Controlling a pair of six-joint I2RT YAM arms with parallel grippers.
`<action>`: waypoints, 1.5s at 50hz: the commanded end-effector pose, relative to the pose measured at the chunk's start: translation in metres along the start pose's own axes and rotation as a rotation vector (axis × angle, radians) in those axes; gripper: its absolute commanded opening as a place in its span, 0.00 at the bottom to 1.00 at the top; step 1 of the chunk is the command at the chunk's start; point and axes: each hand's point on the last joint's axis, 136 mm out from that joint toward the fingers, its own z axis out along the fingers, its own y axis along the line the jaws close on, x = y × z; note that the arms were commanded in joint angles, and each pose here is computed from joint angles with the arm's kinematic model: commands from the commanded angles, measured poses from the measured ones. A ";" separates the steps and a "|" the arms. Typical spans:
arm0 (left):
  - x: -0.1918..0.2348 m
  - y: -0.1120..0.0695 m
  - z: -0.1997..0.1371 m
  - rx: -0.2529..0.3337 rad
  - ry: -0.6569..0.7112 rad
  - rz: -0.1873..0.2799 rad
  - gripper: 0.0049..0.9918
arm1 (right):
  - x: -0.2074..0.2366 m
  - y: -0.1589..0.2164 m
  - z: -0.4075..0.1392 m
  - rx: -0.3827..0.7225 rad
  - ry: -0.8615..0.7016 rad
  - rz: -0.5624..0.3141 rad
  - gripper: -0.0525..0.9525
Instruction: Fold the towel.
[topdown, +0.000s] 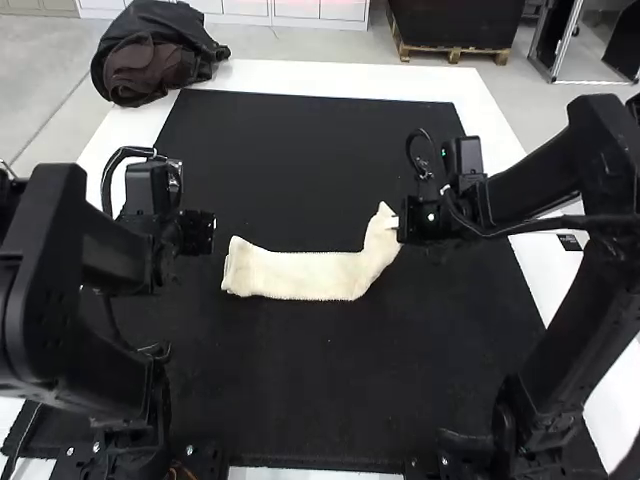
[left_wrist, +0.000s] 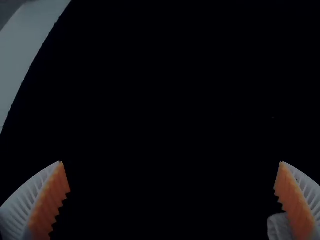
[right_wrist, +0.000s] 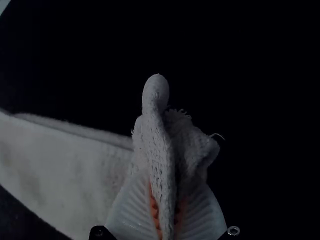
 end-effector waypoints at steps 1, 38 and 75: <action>-0.014 0.019 0.002 -0.079 -0.030 -0.022 0.97 | -0.013 0.028 0.003 -0.063 -0.019 -0.017 0.03; 0.001 0.045 0.003 -0.145 0.007 -0.046 0.97 | -0.002 0.114 0.050 -0.216 0.046 -0.071 0.03; 0.009 0.072 -0.003 -0.207 -0.004 -0.043 0.97 | 0.006 0.203 0.083 -0.359 0.076 -0.111 0.03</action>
